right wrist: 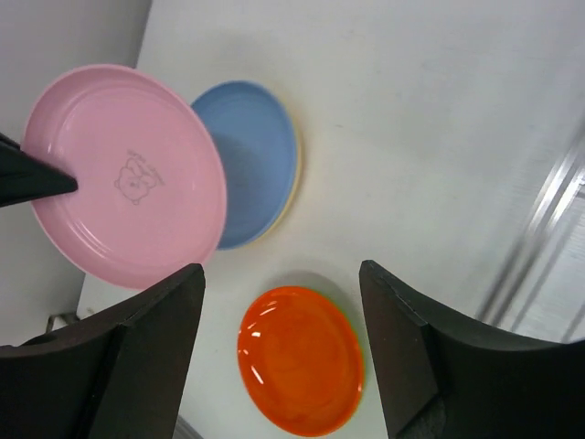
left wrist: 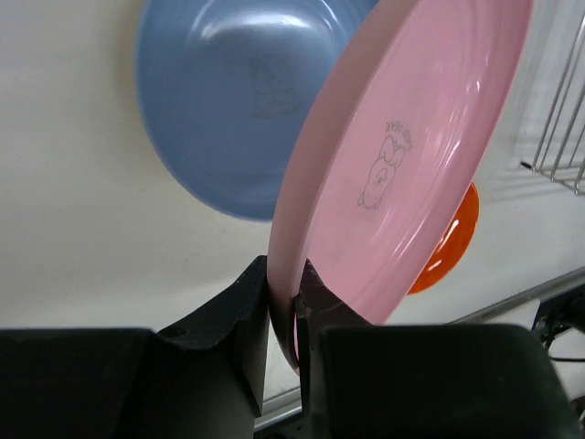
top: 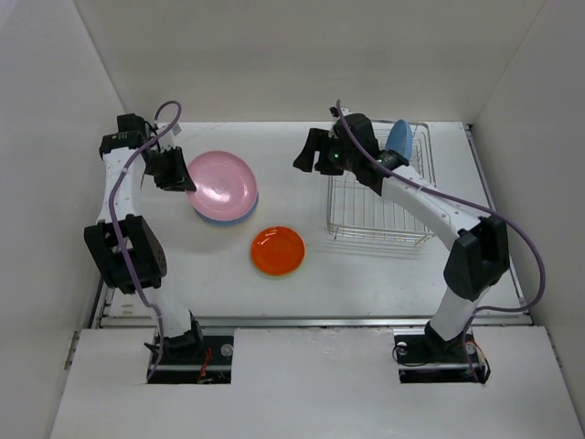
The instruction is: Unload the plates from the dish rack
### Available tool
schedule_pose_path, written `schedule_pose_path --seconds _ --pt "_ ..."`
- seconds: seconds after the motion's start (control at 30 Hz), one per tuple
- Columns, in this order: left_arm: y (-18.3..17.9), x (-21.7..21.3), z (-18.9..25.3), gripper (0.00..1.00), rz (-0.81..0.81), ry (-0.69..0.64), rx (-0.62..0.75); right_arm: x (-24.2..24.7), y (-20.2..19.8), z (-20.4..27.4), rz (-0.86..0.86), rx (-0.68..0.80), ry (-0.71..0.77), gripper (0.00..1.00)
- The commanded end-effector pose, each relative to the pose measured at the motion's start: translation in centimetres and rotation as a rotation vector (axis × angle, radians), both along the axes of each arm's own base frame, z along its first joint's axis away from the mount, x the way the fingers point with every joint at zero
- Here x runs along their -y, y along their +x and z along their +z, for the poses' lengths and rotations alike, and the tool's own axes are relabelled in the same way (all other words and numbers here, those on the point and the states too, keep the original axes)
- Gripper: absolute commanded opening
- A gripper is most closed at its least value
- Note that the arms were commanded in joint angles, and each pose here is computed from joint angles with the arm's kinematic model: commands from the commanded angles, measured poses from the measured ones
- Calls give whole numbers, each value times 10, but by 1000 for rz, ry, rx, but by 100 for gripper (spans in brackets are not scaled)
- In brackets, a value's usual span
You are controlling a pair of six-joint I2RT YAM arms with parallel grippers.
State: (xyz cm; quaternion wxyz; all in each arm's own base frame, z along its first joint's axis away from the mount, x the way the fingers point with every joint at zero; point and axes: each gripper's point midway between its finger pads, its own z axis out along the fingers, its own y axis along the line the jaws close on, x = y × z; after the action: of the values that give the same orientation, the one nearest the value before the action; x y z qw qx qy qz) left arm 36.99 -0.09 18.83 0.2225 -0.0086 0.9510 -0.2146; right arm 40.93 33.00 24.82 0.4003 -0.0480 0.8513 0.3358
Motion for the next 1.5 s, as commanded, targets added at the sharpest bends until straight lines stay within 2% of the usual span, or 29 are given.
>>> schedule_pose_path --seconds 0.0,0.03,0.07,0.27,0.33,0.4,0.43,0.47,0.57,0.6,0.83,0.93,1.07,1.17,1.2,1.33,1.47 --pt "24 -6 -4 0 63 -40 -1 12 -8 37 -58 65 50 74" --pt "30 -7 -6 0 63 -40 -3 13 -9 30 -58 53 41 74" --pt "31 -7 -25 0 65 -54 -71 14 -12 29 -58 49 38 74" --pt "33 -10 -80 0 83 -74 -241 18 -20 21 -45 33 22 74" --pt "33 -11 -97 10 75 -81 -289 19 -21 25 -45 41 28 74" --pt "30 -19 -109 17 90 -29 -320 20 -22 21 -41 39 16 74" --pt "32 -20 -110 29 87 -6 -315 20 -23 25 -41 46 22 74" --pt "31 -25 -113 37 95 26 -321 19 -25 25 -33 44 25 74" --pt "30 -23 -115 51 65 82 -311 20 -26 29 -29 57 24 74" --pt "29 -29 -117 53 66 119 -314 20 -26 29 -29 57 24 74" --pt "29 -32 -107 62 55 218 -267 37 -29 44 -88 61 -9 76" --pt "32 -30 -89 63 56 237 -211 61 -25 55 -167 77 -49 77" --pt "37 -39 -64 64 82 339 -125 82 -27 78 -224 132 -73 80" --pt "38 -38 -53 72 66 379 -84 91 -29 86 -239 151 -77 81" --pt "37 -38 -50 74 55 384 -81 93 -31 90 -235 163 -80 81" --pt "29 -34 -77 74 -5 402 -213 97 -33 90 -241 156 -103 81" --pt "30 -34 -76 74 -3 403 -204 117 -28 90 -315 150 -144 81"
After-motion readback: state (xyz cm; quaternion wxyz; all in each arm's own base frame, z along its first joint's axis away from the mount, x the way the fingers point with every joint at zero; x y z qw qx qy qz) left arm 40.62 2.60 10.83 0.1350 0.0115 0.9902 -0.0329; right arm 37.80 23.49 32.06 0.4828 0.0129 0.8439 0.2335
